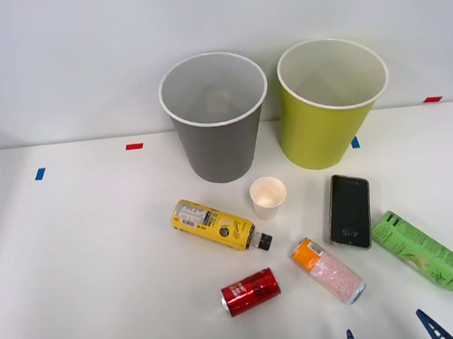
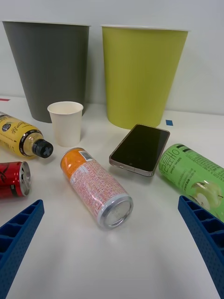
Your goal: Put cans in the gray bin, plastic bottles in the light green bin
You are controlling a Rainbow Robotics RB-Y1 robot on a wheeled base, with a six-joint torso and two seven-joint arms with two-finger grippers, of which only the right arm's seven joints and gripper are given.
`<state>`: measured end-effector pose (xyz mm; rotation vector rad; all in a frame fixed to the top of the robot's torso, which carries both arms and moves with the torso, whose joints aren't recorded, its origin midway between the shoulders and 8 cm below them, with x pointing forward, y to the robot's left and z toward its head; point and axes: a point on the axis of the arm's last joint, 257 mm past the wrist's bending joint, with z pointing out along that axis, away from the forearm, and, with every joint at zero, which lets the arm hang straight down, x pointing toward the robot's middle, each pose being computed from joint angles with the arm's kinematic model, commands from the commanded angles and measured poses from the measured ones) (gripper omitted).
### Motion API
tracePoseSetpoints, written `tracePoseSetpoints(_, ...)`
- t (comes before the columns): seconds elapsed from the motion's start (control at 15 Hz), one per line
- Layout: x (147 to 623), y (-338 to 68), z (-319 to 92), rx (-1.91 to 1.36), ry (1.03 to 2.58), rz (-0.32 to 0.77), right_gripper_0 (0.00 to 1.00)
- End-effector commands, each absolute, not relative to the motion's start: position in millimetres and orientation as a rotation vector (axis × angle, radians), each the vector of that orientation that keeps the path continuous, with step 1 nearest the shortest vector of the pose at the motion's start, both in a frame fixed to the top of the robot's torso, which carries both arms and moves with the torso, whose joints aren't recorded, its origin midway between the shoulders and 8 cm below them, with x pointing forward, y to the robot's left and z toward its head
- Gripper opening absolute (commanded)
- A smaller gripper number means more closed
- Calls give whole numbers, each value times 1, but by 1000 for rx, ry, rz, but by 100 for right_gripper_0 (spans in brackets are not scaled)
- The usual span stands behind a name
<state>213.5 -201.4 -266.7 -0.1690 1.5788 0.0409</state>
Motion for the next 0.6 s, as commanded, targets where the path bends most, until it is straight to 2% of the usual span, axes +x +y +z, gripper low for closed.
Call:
tracePoseSetpoints(0.07,214,-201,-267,-169,1579,41,100)
tracePoseSetpoints(0.6,214,-201,-267,-169,1579,41,100)
